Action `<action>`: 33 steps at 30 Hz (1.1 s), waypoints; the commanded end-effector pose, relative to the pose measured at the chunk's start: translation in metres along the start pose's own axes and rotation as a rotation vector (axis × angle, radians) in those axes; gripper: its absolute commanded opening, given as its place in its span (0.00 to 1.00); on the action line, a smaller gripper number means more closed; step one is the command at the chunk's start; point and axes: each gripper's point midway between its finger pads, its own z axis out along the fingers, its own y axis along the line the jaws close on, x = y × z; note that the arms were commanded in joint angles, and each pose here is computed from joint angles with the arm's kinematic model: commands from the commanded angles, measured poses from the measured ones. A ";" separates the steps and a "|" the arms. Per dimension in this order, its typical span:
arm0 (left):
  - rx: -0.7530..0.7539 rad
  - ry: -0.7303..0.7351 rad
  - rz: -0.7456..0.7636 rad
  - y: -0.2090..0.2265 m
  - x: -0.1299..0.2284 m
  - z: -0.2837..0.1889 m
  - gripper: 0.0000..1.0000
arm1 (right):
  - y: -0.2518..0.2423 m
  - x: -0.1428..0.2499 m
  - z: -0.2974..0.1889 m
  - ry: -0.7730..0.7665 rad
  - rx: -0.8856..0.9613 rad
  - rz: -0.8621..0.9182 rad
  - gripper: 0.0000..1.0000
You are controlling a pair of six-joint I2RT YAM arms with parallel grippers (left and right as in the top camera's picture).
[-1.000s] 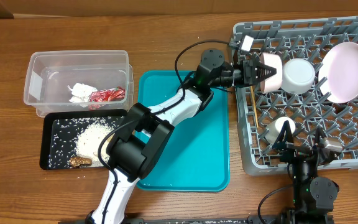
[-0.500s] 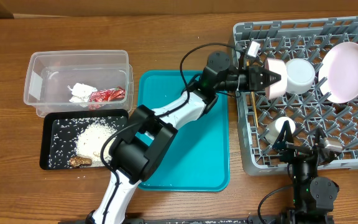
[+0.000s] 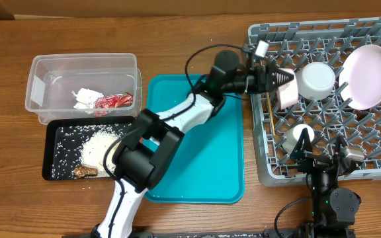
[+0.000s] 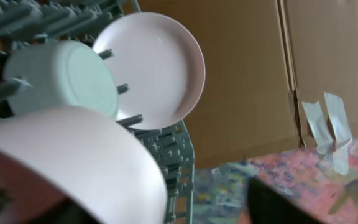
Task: Sort waste into correct bins and load items into the dishwasher
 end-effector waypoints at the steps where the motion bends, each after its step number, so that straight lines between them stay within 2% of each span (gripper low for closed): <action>1: 0.018 0.020 -0.046 -0.001 -0.006 -0.008 1.00 | -0.002 0.001 0.000 -0.006 0.007 0.000 1.00; 12: 0.042 0.094 -0.103 0.006 -0.026 -0.056 1.00 | -0.002 0.001 0.000 -0.006 0.007 0.000 1.00; 16: -0.005 0.091 -0.142 0.011 -0.035 -0.077 1.00 | -0.002 0.001 0.000 -0.006 0.007 0.000 1.00; 19: -0.089 0.061 -0.112 0.007 -0.041 -0.093 1.00 | -0.002 0.001 0.000 -0.006 0.006 0.000 1.00; 23: -0.359 -0.019 -0.013 0.000 -0.044 -0.129 1.00 | -0.002 0.001 0.000 -0.006 0.007 0.000 1.00; 25: -0.545 -0.062 0.038 -0.009 -0.042 -0.160 1.00 | -0.002 0.001 0.000 -0.006 0.007 0.000 1.00; 29: -0.921 -0.125 0.126 -0.032 -0.025 -0.238 1.00 | -0.002 0.001 0.000 -0.006 0.006 0.000 1.00; 33: -1.236 -0.154 0.191 -0.068 0.007 -0.320 1.00 | -0.002 0.001 0.000 -0.006 0.007 0.000 1.00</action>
